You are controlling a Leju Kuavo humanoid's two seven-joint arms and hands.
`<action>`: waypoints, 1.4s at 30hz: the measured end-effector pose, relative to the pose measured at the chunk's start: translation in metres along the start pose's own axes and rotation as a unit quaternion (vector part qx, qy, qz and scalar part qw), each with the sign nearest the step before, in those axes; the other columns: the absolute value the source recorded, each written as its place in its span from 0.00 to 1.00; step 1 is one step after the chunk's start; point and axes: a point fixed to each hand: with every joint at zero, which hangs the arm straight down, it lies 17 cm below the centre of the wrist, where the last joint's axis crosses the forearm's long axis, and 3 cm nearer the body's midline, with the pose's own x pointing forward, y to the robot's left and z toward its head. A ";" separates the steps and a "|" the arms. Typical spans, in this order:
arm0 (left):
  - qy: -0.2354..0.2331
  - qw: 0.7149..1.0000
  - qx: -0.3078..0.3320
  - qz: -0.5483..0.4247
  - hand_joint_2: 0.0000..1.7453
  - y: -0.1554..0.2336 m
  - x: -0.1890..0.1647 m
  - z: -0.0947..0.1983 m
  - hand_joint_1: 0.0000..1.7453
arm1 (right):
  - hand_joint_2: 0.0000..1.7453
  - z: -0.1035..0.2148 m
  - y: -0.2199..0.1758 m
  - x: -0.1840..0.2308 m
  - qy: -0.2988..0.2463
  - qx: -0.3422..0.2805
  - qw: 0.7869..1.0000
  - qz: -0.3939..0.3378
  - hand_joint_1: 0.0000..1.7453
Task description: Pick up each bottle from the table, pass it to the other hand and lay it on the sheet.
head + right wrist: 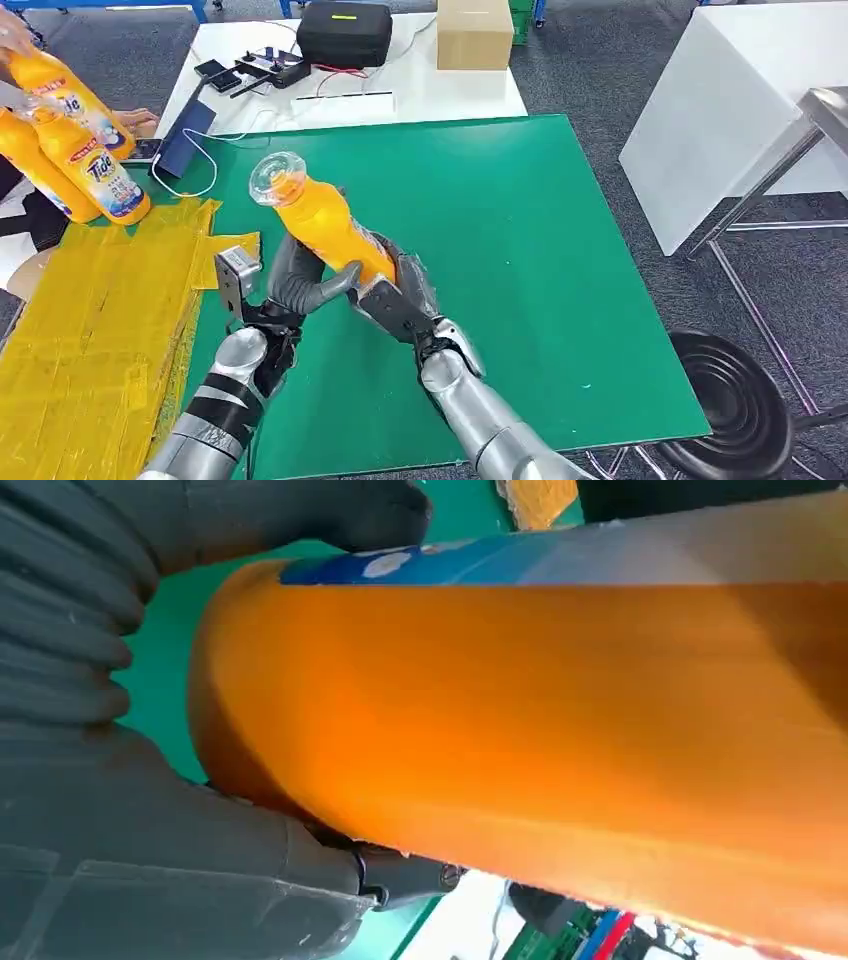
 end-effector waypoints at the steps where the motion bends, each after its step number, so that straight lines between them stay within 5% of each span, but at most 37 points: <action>1: 0.000 1.000 0.001 0.000 1.00 0.000 0.000 0.000 1.00 | 1.00 0.000 0.001 0.000 0.001 0.001 1.000 0.000 1.00; 16: 0.007 1.000 0.012 0.007 1.00 0.007 -0.005 0.002 1.00 | 1.00 0.002 0.008 -0.004 0.007 0.011 1.000 0.002 0.99; 18: 0.008 1.000 0.013 0.007 1.00 0.007 -0.006 0.002 1.00 | 1.00 0.002 0.008 -0.005 0.008 0.010 1.000 0.001 0.00; 31: 0.011 0.999 0.033 -0.012 1.00 0.017 -0.009 0.003 1.00 | 1.00 0.003 -0.005 0.002 -0.007 -0.009 1.000 -0.004 0.00; 32: 0.020 0.983 0.087 -0.158 1.00 0.043 -0.013 0.003 1.00 | 1.00 0.006 -0.016 0.007 -0.016 -0.025 1.000 -0.001 0.00; 35: 0.039 0.946 0.130 -0.293 1.00 0.067 -0.020 0.015 1.00 | 1.00 0.010 -0.033 0.018 -0.032 -0.042 0.999 0.008 0.00; 37: 0.052 0.880 0.169 -0.441 1.00 0.093 -0.017 0.027 1.00 | 1.00 0.018 -0.045 0.022 -0.039 -0.056 0.998 0.015 0.00; 39: 0.076 0.783 0.176 -0.592 1.00 0.114 -0.018 0.041 1.00 | 1.00 0.028 -0.063 0.030 -0.053 -0.074 0.996 0.022 0.00; 42: 0.140 0.699 0.161 -0.682 1.00 0.147 -0.043 0.067 1.00 | 1.00 0.044 -0.088 0.040 -0.069 -0.103 0.992 0.028 0.00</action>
